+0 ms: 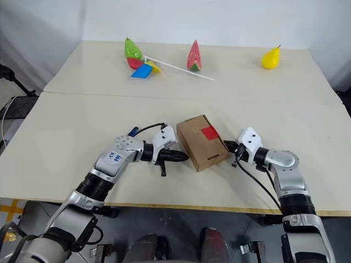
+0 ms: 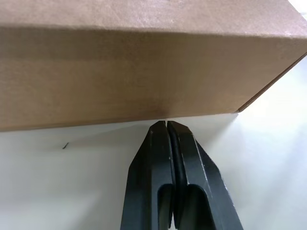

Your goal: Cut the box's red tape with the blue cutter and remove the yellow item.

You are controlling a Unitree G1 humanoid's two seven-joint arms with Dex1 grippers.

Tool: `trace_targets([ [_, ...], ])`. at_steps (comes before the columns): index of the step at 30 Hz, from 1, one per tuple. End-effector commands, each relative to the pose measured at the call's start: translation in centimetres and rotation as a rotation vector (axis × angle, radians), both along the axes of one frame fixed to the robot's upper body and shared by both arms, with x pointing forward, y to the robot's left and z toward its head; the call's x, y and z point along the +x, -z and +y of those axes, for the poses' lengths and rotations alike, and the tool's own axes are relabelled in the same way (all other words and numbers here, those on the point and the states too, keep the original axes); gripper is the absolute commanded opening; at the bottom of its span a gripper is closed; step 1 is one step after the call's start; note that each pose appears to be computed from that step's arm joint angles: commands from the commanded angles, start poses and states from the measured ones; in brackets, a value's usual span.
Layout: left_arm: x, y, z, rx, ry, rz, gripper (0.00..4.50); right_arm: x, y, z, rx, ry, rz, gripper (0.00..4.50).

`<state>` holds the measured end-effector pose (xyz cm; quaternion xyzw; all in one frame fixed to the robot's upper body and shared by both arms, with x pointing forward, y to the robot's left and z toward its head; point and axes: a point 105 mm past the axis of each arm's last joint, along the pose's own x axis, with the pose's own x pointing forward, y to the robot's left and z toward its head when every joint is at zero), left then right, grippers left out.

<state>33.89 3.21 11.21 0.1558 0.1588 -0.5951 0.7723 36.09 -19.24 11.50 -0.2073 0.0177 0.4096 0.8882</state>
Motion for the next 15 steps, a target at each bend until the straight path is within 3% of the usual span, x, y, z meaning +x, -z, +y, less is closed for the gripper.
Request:
trace_targets([
  [1,0.4,-2.9,1.3,-0.073,-0.026,-0.091,0.04,-0.2,-2.3,-2.0,0.016,0.018,-0.037,0.0],
  [3,1.1,-5.3,3.5,-0.154,-0.087,-0.141,0.0,-0.8,-3.9,-3.1,0.041,0.005,-0.066,0.55],
  [8,-0.3,-8.9,10.3,-0.246,-0.151,-0.196,1.17,-3.4,-7.6,-4.3,0.119,-0.078,-0.112,2.23],
  [10,-1.0,-9.0,12.7,-0.244,-0.198,-0.213,1.79,-4.1,-8.4,-4.2,0.15,-0.09,-0.105,2.93],
  [15,-5.4,-7.0,26.3,-0.137,-0.563,-0.4,3.28,-9.5,-8.8,-0.9,0.158,-0.304,-0.054,4.5],
])
